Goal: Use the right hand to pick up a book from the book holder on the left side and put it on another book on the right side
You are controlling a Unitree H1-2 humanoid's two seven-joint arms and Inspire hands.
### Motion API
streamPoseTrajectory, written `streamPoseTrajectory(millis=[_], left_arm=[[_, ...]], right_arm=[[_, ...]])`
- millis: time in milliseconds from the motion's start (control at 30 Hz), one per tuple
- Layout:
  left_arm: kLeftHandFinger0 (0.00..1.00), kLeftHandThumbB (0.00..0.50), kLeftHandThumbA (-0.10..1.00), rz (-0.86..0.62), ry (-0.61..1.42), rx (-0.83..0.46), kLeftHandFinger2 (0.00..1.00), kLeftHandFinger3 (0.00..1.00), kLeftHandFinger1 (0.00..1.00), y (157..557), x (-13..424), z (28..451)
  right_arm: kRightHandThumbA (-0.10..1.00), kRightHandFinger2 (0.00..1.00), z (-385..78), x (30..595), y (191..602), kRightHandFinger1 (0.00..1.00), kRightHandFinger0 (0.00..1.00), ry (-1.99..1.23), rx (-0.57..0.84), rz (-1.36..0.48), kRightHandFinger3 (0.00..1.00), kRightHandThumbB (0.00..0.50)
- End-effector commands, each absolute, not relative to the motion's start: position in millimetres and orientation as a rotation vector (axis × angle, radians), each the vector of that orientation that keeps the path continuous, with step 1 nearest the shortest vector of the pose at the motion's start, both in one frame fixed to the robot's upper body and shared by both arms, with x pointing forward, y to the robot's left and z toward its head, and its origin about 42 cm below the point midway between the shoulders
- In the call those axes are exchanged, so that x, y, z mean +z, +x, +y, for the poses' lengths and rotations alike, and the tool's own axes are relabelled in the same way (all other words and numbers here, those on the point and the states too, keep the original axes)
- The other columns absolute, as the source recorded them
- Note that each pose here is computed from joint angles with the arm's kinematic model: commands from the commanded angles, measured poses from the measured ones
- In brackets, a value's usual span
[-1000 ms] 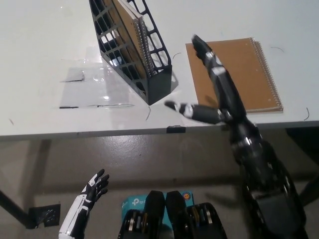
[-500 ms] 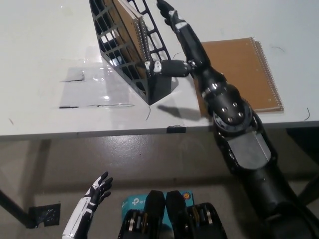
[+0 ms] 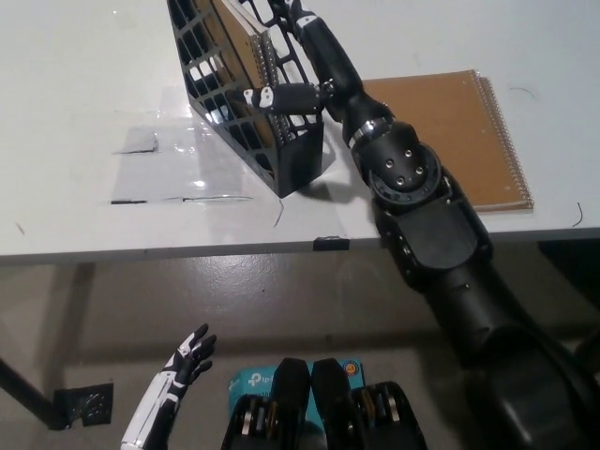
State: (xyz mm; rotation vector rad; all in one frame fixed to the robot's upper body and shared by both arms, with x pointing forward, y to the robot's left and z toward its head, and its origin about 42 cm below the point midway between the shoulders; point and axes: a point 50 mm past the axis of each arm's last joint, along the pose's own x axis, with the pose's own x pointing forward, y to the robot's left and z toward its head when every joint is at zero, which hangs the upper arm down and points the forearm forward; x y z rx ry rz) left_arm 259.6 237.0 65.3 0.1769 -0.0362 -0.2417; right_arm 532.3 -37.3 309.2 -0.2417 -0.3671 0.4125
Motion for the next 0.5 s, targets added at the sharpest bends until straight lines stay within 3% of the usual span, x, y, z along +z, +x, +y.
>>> streamPoseTrajectory(millis=[0, 133, 267, 467], left_arm=[[1.00, 0.258, 1.00, -0.085, 0.198, -0.255, 1.00, 1.00, 1.00, 266.8, 78.1, 235.5], [1.00, 0.251, 1.00, -0.082, 0.206, -0.263, 1.00, 1.00, 1.00, 268.2, 80.0, 234.7], [1.00, 0.218, 1.00, -0.078, 0.212, -0.261, 1.00, 1.00, 1.00, 268.0, 80.2, 234.6], [1.00, 0.216, 0.99, -0.082, 0.226, -0.263, 1.00, 1.00, 1.00, 270.0, 80.7, 235.1]], right_arm=[[1.00, 1.00, -21.7, 349.2, 541.7, 1.00, 1.00, -0.227, 0.413, -0.444, 1.00, 0.332], [1.00, 1.00, -19.9, 348.0, 548.3, 1.00, 1.00, -0.248, 0.411, -0.403, 1.00, 0.364], [1.00, 1.00, -17.6, 344.4, 551.9, 1.00, 1.00, -0.255, 0.416, -0.367, 1.00, 0.361], [1.00, 1.00, -17.6, 340.7, 555.3, 1.00, 1.00, -0.263, 0.415, -0.337, 1.00, 0.370]])
